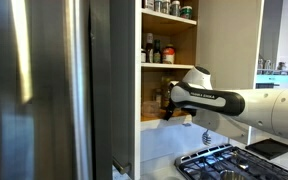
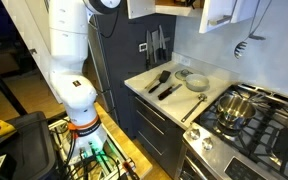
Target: Place the clear container on the bottom shelf upside down.
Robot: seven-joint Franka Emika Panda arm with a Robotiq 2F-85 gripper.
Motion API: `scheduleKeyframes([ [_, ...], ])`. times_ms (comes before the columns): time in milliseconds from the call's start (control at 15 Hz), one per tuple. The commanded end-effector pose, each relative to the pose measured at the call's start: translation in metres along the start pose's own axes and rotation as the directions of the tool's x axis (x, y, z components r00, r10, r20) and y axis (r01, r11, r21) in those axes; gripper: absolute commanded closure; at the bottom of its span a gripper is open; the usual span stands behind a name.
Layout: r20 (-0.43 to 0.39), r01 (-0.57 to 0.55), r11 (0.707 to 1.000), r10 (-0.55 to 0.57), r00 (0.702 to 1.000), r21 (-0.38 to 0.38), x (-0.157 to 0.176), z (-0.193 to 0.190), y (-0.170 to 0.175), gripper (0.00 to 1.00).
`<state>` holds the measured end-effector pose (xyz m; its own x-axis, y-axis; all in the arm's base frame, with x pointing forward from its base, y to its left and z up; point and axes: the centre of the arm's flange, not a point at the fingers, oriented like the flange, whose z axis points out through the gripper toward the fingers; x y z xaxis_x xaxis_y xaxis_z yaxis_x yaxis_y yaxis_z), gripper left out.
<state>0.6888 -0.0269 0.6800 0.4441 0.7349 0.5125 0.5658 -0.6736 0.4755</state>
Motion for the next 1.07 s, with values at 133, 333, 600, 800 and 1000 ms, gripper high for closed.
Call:
scheduleKeyframes([
  [133, -0.041, -0.039, 0.999, 0.040, 0.998, 0.025, 0.001, 0.002, -0.001, 0.00],
  [333, -0.048, -0.045, 0.999, 0.047, 0.998, 0.029, 0.002, 0.002, -0.002, 0.00],
  [600, -0.040, -0.038, 0.999, 0.039, 0.998, 0.018, 0.002, -0.014, 0.004, 0.00],
  [800, -0.028, -0.055, 0.997, 0.056, 0.998, 0.047, 0.003, -0.034, 0.011, 0.00],
  [1000, -0.005, -0.094, 0.990, 0.095, 0.995, 0.103, 0.005, -0.057, 0.016, 0.00],
])
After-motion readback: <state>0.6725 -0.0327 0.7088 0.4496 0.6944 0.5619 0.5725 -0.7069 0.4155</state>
